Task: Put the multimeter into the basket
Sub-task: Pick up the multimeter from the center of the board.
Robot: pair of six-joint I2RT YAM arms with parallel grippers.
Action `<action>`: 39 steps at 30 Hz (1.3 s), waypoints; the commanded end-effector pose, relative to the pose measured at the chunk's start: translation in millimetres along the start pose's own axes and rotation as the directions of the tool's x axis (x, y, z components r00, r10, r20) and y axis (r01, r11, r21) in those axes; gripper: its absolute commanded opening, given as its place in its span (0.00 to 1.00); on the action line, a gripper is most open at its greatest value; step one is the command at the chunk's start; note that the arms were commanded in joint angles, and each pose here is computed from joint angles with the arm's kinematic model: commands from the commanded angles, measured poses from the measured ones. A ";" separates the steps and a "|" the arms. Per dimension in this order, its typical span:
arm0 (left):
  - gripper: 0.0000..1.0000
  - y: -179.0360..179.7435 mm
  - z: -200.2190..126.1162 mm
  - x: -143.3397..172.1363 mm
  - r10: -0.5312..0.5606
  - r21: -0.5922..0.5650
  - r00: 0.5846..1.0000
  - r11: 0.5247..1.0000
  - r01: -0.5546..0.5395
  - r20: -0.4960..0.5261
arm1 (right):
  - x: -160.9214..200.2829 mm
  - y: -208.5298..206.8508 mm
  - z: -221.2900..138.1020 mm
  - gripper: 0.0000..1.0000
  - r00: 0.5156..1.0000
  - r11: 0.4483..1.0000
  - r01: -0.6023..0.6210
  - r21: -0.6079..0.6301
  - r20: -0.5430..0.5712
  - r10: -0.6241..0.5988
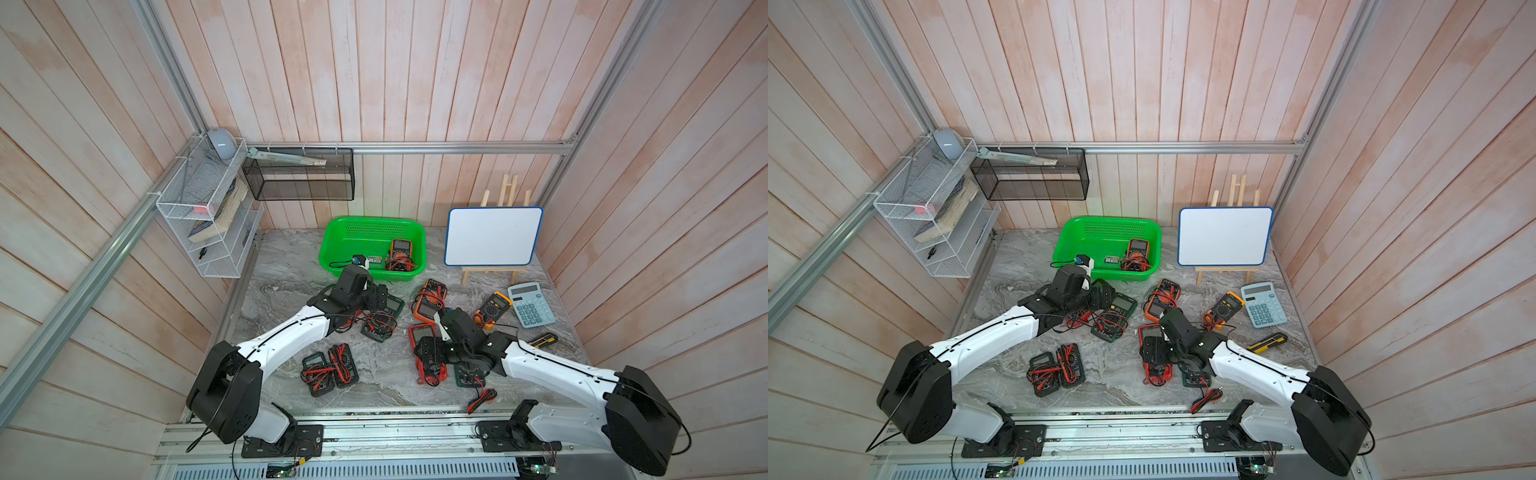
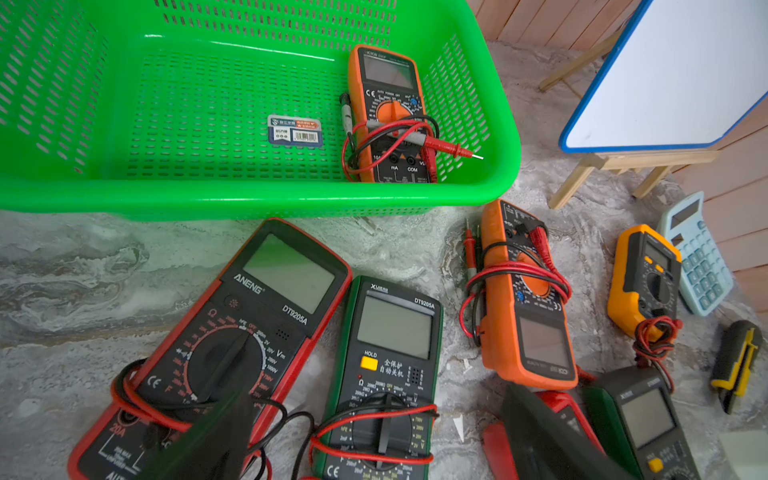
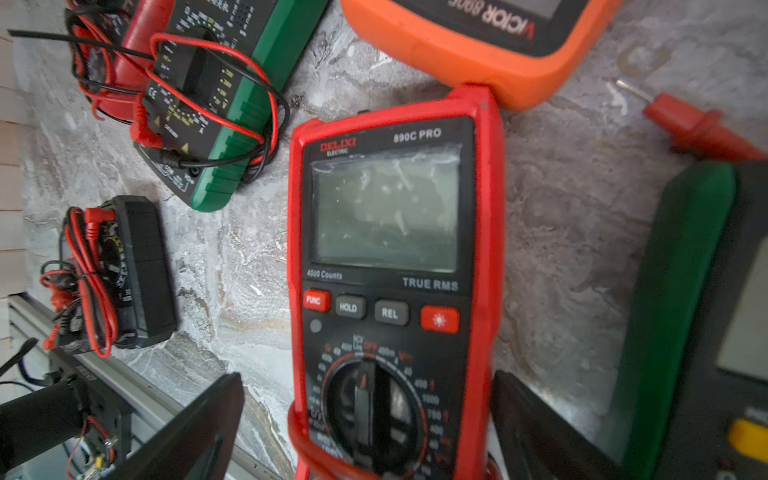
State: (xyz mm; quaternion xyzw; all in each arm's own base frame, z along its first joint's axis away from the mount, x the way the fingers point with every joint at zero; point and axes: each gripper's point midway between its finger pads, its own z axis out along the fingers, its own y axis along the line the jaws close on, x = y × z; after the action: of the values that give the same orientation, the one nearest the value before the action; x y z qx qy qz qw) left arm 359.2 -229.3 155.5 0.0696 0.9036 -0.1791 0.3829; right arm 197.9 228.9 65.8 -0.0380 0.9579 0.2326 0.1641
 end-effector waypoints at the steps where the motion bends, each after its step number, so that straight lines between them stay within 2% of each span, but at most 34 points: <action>1: 1.00 -2.2 -4.0 -1.2 -0.009 0.013 1.000 1.000 0.009 0.024 | 3.5 -4.4 4.9 0.98 0.997 0.995 0.059 0.080 -0.048 -0.055; 8: 1.00 2.7 -6.5 -2.2 -0.041 0.008 0.998 0.999 0.041 0.043 | 13.6 -10.5 18.1 0.98 0.978 0.960 0.173 0.219 -0.153 -0.142; 10: 1.00 5.1 -8.1 -5.5 -0.065 0.005 0.996 0.998 0.064 0.055 | 13.6 -10.6 20.7 0.91 0.973 0.952 0.192 0.237 -0.169 -0.154; 12: 0.99 9.4 -8.1 -7.0 -0.089 -0.004 0.994 0.996 0.090 0.058 | 13.2 -7.9 21.5 0.79 0.969 0.948 0.208 0.240 -0.181 -0.167; 17: 1.00 23.6 -8.8 -10.6 -0.154 -0.029 0.986 0.987 0.156 0.070 | 2.5 9.3 11.2 0.36 0.968 0.952 0.225 0.207 -0.160 -0.194; 20: 1.00 30.9 -11.9 -15.5 -0.188 -0.036 0.978 0.981 0.192 0.089 | -10.5 26.6 -3.3 0.17 0.970 0.958 0.230 0.171 -0.125 -0.211; 21: 1.00 33.9 -13.5 -17.9 -0.198 -0.039 0.975 0.978 0.203 0.099 | -15.5 32.3 -8.6 0.13 0.971 0.960 0.230 0.162 -0.109 -0.214; 31: 1.00 67.5 -34.4 -36.5 -0.290 -0.051 0.937 0.951 0.305 0.195 | -80.5 96.7 -49.1 0.12 0.964 0.964 0.255 0.076 0.063 -0.260; 39: 1.00 87.9 -50.1 -46.3 -0.275 -0.088 0.931 0.949 0.303 0.240 | -174.2 129.9 -71.5 0.12 0.954 0.982 0.169 -0.088 0.265 -0.140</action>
State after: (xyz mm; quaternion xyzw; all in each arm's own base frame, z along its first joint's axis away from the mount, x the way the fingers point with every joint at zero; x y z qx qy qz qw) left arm 381.9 -137.9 193.2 -0.1086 0.8676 -0.1961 0.4439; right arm 286.4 300.1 200.3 -0.1087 0.9368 0.2227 0.2469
